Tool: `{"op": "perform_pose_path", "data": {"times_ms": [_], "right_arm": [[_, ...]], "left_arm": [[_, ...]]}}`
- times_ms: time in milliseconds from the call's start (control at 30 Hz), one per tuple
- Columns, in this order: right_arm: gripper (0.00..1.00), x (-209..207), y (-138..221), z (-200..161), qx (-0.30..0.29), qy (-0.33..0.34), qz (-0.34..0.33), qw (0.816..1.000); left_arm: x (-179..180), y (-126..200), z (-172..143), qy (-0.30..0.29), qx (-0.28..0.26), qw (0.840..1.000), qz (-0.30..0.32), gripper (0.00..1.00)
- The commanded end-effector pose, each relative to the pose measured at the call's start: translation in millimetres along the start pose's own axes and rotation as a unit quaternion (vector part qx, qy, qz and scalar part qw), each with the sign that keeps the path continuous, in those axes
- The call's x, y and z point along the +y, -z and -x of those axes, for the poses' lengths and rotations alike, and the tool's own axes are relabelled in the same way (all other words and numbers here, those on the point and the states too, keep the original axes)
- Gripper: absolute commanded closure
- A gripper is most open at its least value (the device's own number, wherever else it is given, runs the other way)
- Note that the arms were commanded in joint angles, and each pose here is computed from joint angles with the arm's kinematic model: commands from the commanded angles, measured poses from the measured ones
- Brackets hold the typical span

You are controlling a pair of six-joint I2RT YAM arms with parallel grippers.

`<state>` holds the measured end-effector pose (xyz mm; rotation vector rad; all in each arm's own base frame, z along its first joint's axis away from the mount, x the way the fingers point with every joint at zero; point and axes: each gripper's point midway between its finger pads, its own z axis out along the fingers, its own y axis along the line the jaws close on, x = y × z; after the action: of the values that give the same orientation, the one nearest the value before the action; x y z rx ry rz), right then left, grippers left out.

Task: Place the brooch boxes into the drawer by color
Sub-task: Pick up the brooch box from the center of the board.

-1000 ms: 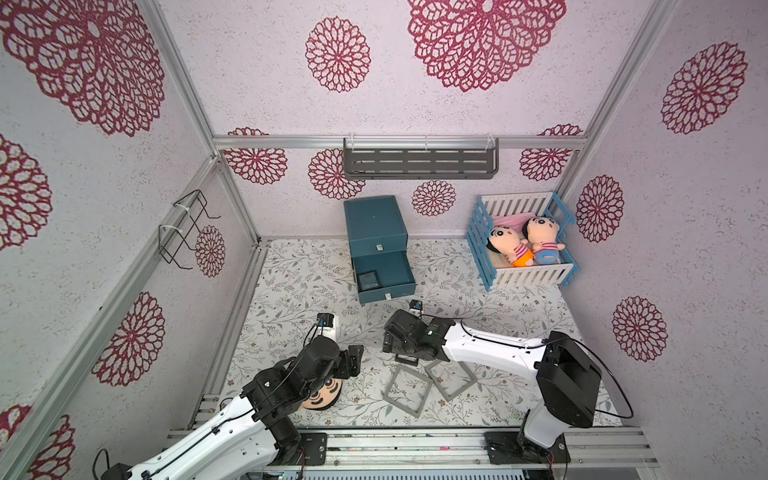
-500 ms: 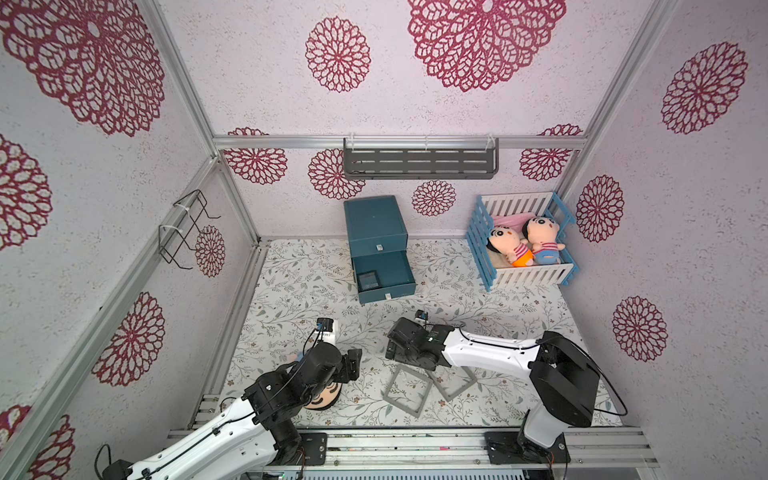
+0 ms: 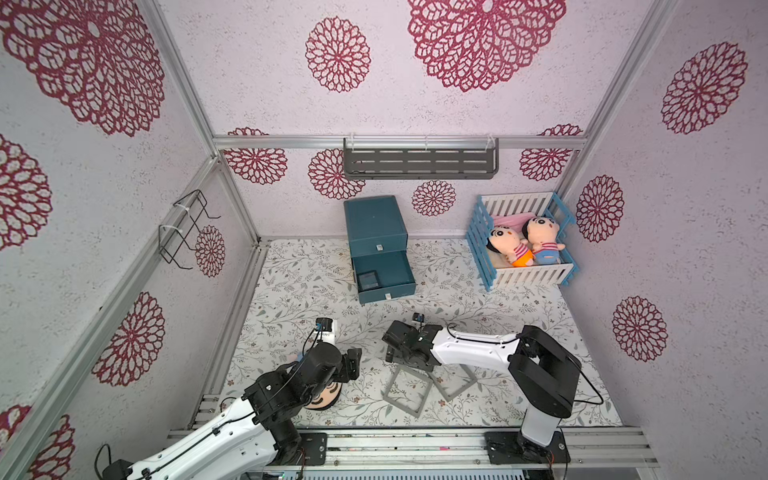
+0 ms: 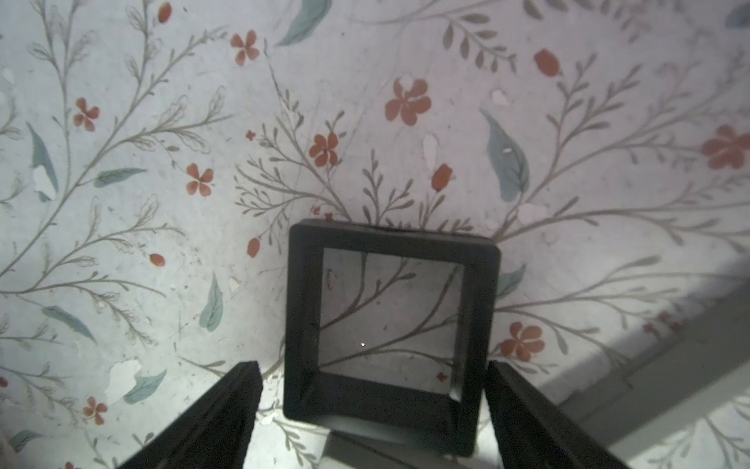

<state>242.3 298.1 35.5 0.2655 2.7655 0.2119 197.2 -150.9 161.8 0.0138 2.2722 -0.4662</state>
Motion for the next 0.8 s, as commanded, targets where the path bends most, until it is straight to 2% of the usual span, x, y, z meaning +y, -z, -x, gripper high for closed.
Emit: {"op": "perform_pose_path", "data": {"times_ms": [0, 267, 767], "right_arm": [[0.1, 2.5, 1.9, 5.8, -0.018, 0.019, -0.014, 1.0], [0.15, 0.6, -4.0, 2.2, -0.013, 0.026, -0.026, 0.999], [0.39, 4.6, 2.2, 6.2, -0.02, 0.025, -0.015, 0.999]], "left_arm": [[-5.7, 5.0, 10.6, 0.005, -0.018, 1.0, -0.007, 0.16], [-7.4, 5.8, 13.4, 0.006, -0.022, 1.0, -0.009, 0.16], [-10.2, 5.3, 15.2, 0.007, -0.022, 1.0, -0.012, 0.16]]}}
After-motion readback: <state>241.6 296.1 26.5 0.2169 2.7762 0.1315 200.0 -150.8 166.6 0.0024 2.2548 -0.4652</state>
